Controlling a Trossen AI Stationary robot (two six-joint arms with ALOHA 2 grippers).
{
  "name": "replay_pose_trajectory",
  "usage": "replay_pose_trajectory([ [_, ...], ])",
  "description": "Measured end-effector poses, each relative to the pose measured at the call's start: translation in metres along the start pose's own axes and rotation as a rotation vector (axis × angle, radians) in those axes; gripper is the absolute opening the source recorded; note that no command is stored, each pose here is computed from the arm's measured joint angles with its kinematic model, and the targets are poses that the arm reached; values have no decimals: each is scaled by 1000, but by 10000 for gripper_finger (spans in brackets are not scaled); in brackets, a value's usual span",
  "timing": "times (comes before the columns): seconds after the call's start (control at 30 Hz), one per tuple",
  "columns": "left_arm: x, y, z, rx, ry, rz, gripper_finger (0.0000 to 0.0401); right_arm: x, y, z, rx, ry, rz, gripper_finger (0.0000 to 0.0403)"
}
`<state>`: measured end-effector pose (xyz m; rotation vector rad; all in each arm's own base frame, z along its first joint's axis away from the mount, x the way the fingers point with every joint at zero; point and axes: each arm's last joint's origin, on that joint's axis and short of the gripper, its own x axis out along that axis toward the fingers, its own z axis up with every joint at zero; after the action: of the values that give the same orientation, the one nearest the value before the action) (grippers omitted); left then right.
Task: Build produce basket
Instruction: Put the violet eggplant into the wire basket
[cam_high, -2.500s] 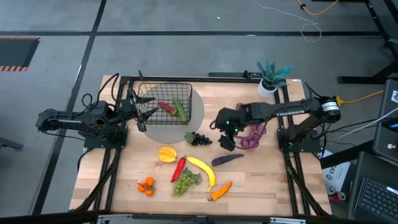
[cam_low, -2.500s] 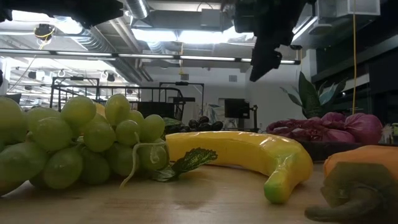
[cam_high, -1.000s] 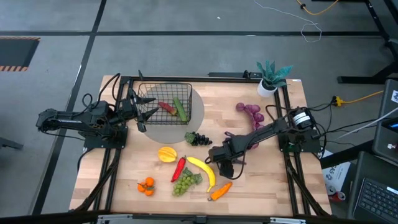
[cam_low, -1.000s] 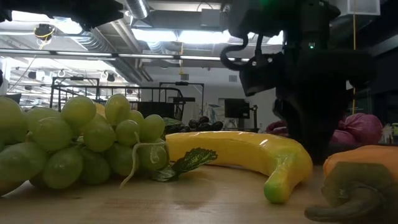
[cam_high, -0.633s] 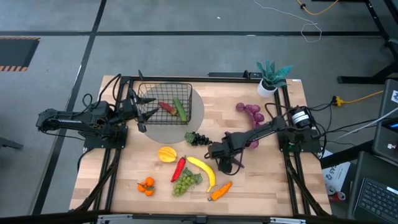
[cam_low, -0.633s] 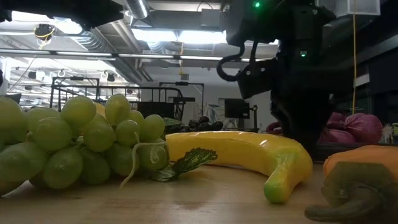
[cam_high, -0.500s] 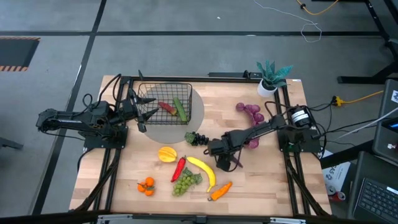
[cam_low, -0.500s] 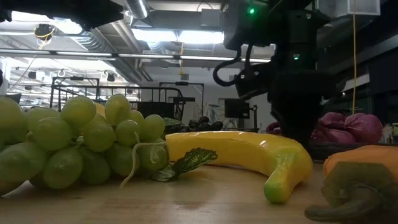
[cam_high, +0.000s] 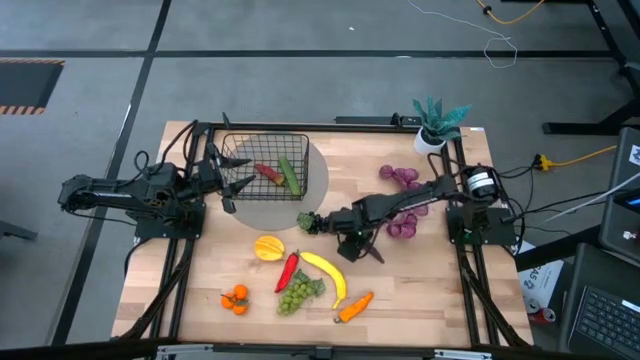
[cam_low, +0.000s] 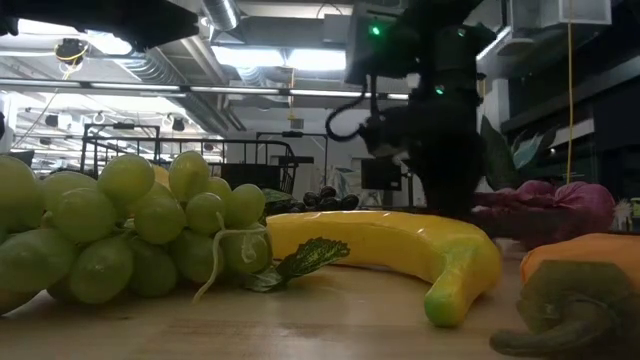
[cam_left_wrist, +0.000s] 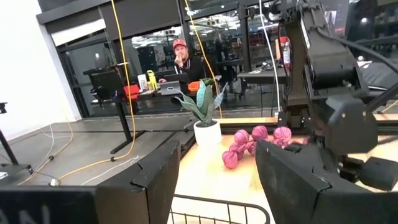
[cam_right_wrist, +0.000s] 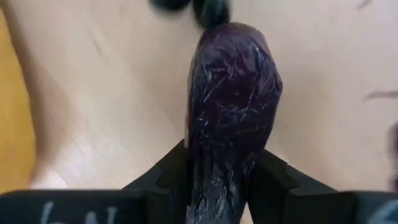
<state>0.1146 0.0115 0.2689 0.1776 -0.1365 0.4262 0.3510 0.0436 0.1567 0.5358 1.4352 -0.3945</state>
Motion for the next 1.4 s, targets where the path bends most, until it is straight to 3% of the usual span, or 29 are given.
replay_pose_trajectory([
  [0.1, 0, 0, 0, 2, 5, -1, 204, -13, 0, 13, 1, -58, -21, 125],
  [0.3, 0, 0, 0, -6, 4, -1, 204, -49, 4, 47, -108, -283, -66, 116],
  [0.5, 0, 0, 0, -79, 4, -1, 204, -91, -6, 76, -30, -548, -283, 119],
  [0.67, 0, 0, -1, -136, 5, -1, 204, -123, -12, 94, -41, -710, -440, 120],
  [0.8, 0, 0, -1, -143, 6, -1, 204, -143, -20, 116, 5, -893, -481, 121],
  [0.93, 0, 0, -1, -197, 5, -1, 204, -155, -26, 143, 34, -1065, -300, 121],
  [1.07, 0, 0, -1, -215, 7, -1, 204, -149, -30, 169, -77, -1143, -50, 122],
  [1.23, 0, 0, -1, -215, 5, -9, 204, -124, -33, 193, -82, -1181, 165, 122],
  [1.4, 0, 0, -1, -215, 5, -9, 204, -79, -30, 215, -57, -1173, 384, 122],
])
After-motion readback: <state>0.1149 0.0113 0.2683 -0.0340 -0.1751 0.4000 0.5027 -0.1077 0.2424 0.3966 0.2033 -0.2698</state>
